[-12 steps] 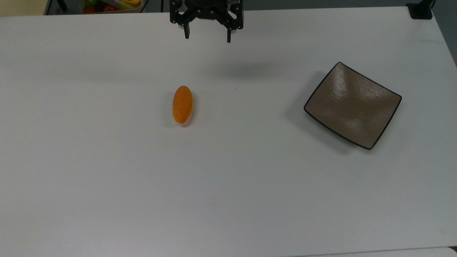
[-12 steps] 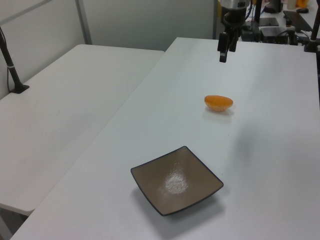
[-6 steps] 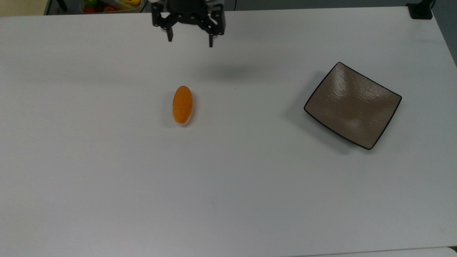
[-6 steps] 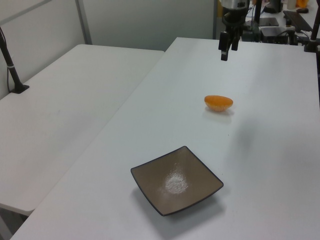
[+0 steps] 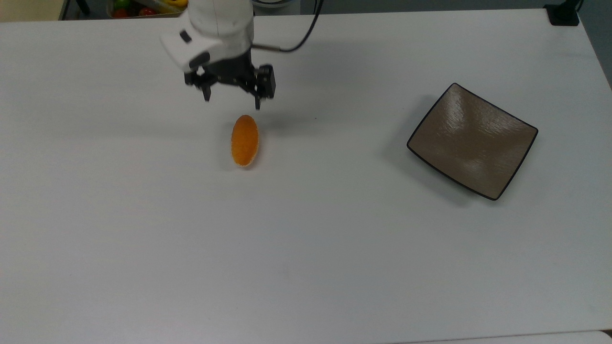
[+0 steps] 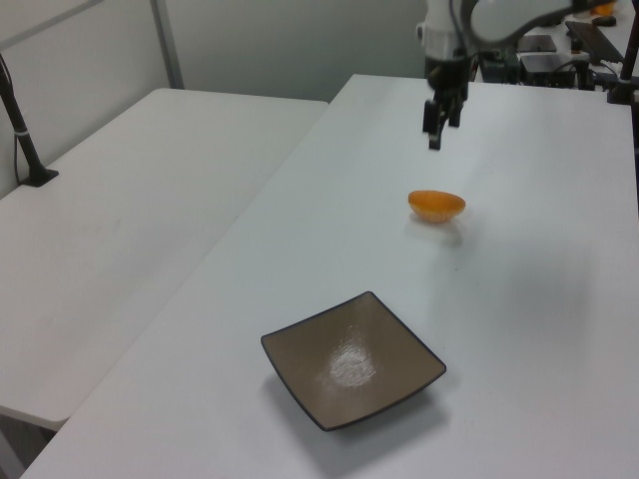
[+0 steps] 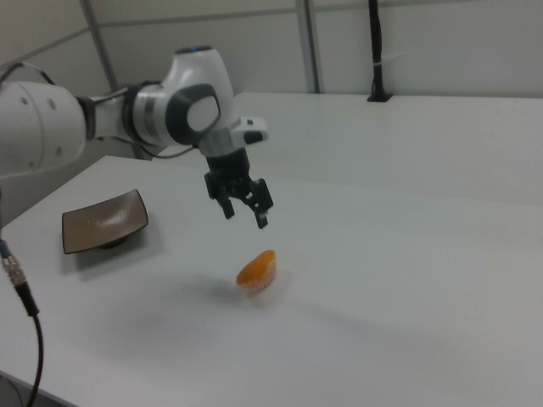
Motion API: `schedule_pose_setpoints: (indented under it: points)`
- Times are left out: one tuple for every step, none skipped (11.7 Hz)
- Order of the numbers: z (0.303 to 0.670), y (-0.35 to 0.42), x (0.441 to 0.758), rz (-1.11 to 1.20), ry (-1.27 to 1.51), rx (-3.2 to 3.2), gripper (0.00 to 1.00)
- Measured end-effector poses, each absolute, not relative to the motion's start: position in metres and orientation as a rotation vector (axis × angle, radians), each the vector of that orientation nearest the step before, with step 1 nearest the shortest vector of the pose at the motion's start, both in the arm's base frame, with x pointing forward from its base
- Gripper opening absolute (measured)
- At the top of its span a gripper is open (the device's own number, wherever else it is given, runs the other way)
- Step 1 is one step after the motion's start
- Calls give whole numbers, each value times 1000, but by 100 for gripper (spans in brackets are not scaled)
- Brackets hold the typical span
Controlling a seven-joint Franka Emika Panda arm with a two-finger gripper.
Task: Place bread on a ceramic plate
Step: 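Lower the open gripper onto the orange bread roll and close it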
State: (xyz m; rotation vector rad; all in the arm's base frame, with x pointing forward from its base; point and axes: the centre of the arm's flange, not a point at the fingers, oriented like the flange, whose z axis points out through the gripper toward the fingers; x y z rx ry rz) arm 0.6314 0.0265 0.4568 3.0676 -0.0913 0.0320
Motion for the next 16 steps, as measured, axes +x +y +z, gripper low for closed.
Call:
schedule_pose_setpoints:
  points:
    - [436, 28, 639, 22, -81, 3063, 100]
    - [418, 29, 644, 8, -66, 3051, 100]
    - [401, 30, 648, -11, -48, 3036, 100]
    - [387, 31, 649, -36, -35, 3026, 100]
    - [374, 32, 650, -64, -20, 3015, 100]
    - [362, 35, 651, -86, -1, 3002, 100]
    - [349, 39, 651, -91, 22, 2995, 100]
    - [335, 43, 651, -97, 42, 2989, 100]
    - [325, 46, 650, -107, 58, 2982, 100]
    - [321, 47, 650, -113, 70, 2973, 94]
    - [321, 47, 650, -112, 75, 2970, 78]
    - [321, 47, 650, -112, 76, 2970, 60]
    - [323, 47, 650, -108, 78, 2970, 45]
    - [324, 47, 650, -105, 78, 2970, 39]
    - [325, 47, 651, -103, 78, 2970, 37]
    - [327, 47, 651, -97, 78, 2971, 35]
